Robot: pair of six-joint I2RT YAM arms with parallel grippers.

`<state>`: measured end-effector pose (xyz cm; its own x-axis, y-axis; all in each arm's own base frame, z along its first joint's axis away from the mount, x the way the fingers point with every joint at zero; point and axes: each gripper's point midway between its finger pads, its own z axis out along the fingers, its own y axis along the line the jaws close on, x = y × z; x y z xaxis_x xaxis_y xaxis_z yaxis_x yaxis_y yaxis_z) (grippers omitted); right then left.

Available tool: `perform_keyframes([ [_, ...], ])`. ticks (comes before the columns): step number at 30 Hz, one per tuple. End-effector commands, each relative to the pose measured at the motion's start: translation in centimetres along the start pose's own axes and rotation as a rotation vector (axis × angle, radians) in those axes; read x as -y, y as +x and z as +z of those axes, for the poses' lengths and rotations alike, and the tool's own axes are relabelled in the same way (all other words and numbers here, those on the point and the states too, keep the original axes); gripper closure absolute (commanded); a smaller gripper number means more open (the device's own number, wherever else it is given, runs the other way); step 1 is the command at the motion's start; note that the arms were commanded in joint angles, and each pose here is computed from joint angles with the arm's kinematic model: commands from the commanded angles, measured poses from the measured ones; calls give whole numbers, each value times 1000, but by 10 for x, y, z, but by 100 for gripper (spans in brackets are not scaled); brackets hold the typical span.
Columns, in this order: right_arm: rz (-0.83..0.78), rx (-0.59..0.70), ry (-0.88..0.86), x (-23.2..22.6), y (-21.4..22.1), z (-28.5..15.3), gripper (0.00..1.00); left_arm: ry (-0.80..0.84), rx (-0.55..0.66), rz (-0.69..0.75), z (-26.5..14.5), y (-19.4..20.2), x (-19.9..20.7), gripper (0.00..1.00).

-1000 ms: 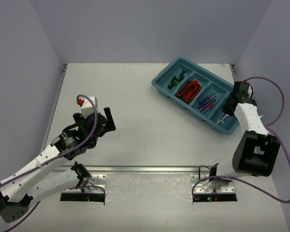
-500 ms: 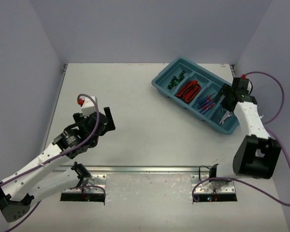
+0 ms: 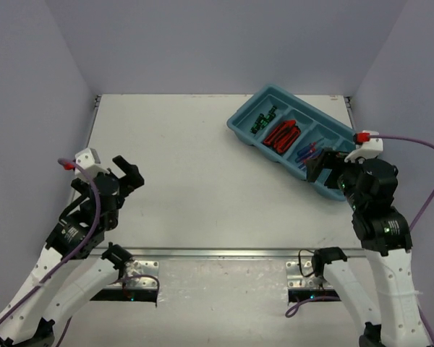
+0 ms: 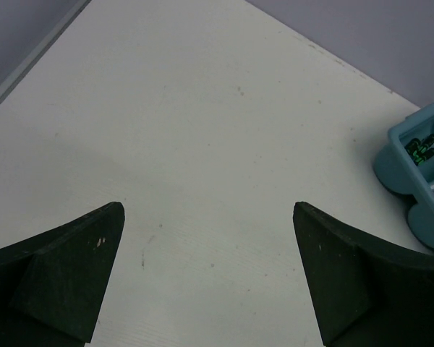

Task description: Sort the tools into containers

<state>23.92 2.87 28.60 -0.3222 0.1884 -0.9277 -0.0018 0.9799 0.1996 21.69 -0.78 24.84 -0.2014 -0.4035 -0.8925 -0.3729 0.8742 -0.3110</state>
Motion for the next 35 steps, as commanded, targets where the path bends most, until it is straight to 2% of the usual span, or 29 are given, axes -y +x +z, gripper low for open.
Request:
perform_keyframes([
  [1,-46,-43,-12,3,22,-17,1,33,17,-15,1,-3,6,0],
  [7,-84,14,-31,1,18,-31,1,22,32,-12,-1,-3,-1,0],
  [15,-115,46,-27,5,32,-18,1,66,96,-33,-5,-9,-4,0],
  [35,-108,17,15,9,29,-6,1,132,132,5,0,-9,8,0],
])
